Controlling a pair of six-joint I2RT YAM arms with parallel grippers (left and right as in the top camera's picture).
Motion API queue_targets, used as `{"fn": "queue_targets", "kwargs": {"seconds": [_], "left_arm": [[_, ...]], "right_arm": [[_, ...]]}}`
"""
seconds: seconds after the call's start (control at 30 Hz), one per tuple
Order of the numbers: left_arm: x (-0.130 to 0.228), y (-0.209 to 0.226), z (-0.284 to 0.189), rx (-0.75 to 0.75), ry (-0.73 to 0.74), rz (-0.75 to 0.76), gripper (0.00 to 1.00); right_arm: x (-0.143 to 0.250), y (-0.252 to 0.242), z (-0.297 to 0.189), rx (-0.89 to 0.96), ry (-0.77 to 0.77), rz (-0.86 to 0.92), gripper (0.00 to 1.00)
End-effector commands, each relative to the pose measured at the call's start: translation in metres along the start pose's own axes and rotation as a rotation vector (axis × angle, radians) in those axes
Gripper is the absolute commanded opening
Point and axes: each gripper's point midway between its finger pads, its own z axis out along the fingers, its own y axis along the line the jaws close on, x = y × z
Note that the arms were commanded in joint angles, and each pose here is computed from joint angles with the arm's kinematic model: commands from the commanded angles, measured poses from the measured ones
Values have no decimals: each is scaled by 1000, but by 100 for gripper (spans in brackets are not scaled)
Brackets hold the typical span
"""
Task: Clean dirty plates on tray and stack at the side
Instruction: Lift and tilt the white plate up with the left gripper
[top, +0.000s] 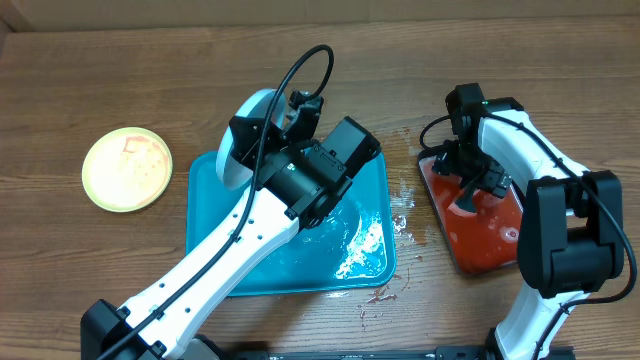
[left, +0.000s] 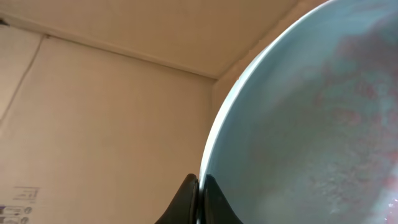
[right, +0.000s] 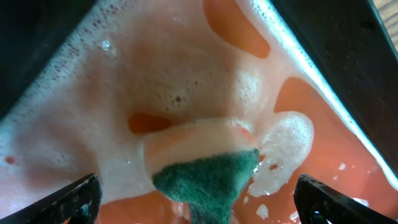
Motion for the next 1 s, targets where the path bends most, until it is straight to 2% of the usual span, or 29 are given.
{"fn": "queue_targets", "kwargs": {"seconds": [0.0,0.97], "left_arm": [[-8,22,-5,-64,-20,16,5],[-11,22,-12,-76,-39,47,4]], "right_arm": [[-6,2,-7,-20,-33,9,100],[-5,2,-7,-22,-31,9,100]]}}
